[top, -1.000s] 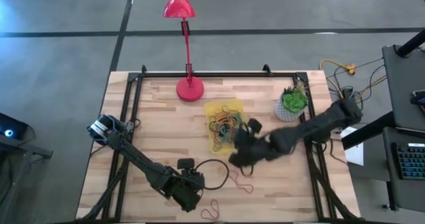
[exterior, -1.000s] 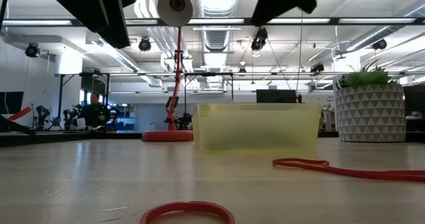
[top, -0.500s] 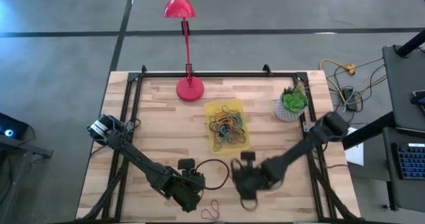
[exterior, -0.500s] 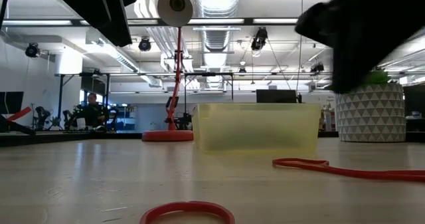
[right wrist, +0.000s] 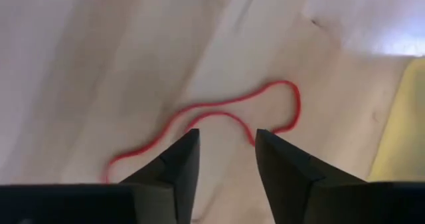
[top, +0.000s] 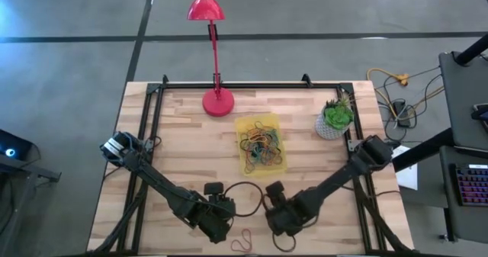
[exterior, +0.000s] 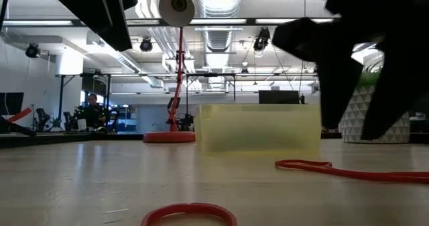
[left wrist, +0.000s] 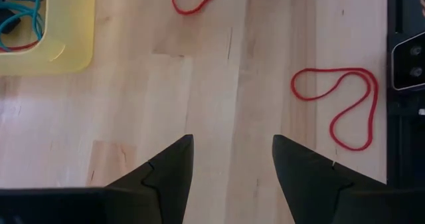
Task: Pick and place rubber bands into bin
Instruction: Put the red rubber band into the yellow bin
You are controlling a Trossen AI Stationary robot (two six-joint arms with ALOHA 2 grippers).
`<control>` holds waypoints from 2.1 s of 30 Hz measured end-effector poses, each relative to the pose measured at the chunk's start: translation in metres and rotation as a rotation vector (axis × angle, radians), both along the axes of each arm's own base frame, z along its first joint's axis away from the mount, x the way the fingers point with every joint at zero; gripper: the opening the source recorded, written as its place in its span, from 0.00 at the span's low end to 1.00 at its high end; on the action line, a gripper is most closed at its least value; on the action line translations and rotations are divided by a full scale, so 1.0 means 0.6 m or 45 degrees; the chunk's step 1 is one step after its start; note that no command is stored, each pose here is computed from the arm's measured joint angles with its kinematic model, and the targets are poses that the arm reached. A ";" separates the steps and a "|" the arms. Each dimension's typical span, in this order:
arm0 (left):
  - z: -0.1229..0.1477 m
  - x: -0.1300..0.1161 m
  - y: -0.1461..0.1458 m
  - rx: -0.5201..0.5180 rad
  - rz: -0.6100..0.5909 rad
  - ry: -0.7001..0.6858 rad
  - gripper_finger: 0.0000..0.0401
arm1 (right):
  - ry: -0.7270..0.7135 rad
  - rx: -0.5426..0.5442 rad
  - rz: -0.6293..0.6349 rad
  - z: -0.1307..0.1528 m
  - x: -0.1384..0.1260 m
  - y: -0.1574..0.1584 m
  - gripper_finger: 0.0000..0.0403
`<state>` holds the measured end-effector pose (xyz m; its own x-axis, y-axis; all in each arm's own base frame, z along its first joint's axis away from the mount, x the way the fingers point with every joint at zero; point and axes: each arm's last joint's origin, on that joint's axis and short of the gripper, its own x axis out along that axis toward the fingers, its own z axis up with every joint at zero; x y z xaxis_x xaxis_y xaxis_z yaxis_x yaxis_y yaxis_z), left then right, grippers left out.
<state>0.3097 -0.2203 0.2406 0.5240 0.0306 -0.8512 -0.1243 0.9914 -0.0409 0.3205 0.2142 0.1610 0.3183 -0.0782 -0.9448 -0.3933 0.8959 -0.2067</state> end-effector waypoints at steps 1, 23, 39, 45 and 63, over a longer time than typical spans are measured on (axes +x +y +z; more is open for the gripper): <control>-0.001 0.000 0.000 0.002 0.001 0.003 0.47 | 0.008 0.011 -0.002 -0.001 0.004 -0.006 0.35; -0.002 0.000 0.001 -0.001 0.007 0.003 0.47 | 0.028 0.185 0.118 -0.016 0.029 -0.032 0.52; -0.002 0.000 0.001 -0.015 0.029 0.002 0.47 | 0.017 0.138 0.190 -0.049 0.014 -0.043 0.57; -0.002 0.000 0.001 -0.016 0.031 0.002 0.47 | 0.046 0.171 0.098 -0.065 0.006 -0.053 0.47; -0.002 0.000 0.000 -0.020 0.030 -0.003 0.47 | -0.053 0.276 -0.332 -0.077 0.037 -0.115 0.04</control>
